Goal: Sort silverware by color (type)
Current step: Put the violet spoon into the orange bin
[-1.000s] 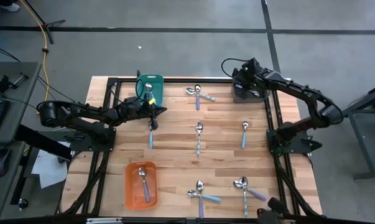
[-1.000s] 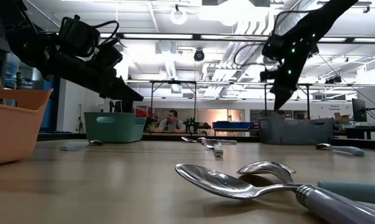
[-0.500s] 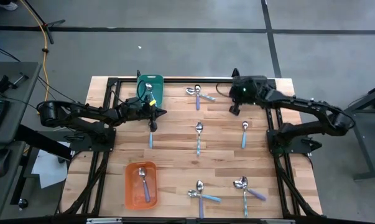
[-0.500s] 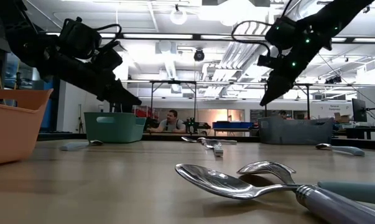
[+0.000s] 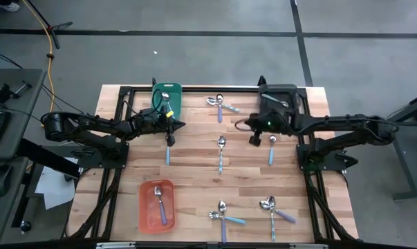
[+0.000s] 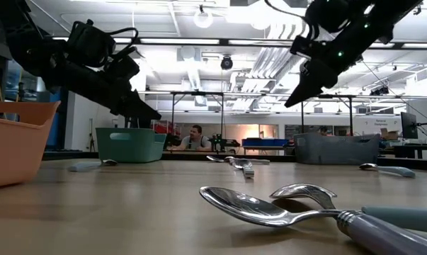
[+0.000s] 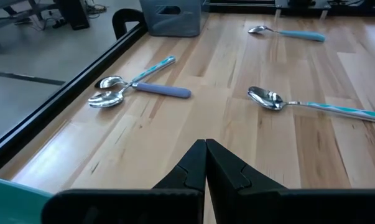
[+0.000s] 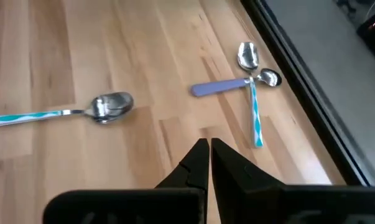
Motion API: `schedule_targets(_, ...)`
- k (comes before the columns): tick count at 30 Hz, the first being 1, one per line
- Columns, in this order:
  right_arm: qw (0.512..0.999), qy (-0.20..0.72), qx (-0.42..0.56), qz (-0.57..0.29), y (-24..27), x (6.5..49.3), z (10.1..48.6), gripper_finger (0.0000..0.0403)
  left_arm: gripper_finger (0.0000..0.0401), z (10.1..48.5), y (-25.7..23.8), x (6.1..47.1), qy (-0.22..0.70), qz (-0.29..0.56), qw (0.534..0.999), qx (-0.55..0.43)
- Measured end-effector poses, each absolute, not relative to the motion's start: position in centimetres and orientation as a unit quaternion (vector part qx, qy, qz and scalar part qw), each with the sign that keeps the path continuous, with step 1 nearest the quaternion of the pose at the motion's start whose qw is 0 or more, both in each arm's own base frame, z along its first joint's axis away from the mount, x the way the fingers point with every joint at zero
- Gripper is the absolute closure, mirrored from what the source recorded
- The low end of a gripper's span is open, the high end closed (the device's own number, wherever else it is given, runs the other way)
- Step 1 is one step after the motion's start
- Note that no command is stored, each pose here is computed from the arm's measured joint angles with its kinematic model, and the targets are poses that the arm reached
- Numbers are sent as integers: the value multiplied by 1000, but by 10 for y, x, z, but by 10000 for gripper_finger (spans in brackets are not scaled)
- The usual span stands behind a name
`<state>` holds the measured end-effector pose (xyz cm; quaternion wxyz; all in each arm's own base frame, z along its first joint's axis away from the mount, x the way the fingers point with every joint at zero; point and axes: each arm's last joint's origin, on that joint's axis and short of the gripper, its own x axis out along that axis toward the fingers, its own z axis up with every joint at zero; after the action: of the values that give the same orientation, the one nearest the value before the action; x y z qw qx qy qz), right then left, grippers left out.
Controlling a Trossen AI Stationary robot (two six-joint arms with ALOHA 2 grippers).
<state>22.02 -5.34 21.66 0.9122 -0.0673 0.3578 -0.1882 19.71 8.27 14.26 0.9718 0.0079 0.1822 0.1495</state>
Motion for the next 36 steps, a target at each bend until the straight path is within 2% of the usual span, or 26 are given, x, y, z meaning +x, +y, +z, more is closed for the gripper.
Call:
schedule_targets(15,929,347,-23,-127,1,225,215,402,401,143,75,200,183,131,974,21)
schedule_targets(26,933,338,-13,-123,20,224,215,402,401,142,71,202,184,118,975,31)
schedule_targets(36,923,369,-11,-104,36,233,196,402,401,142,71,202,185,118,975,31)
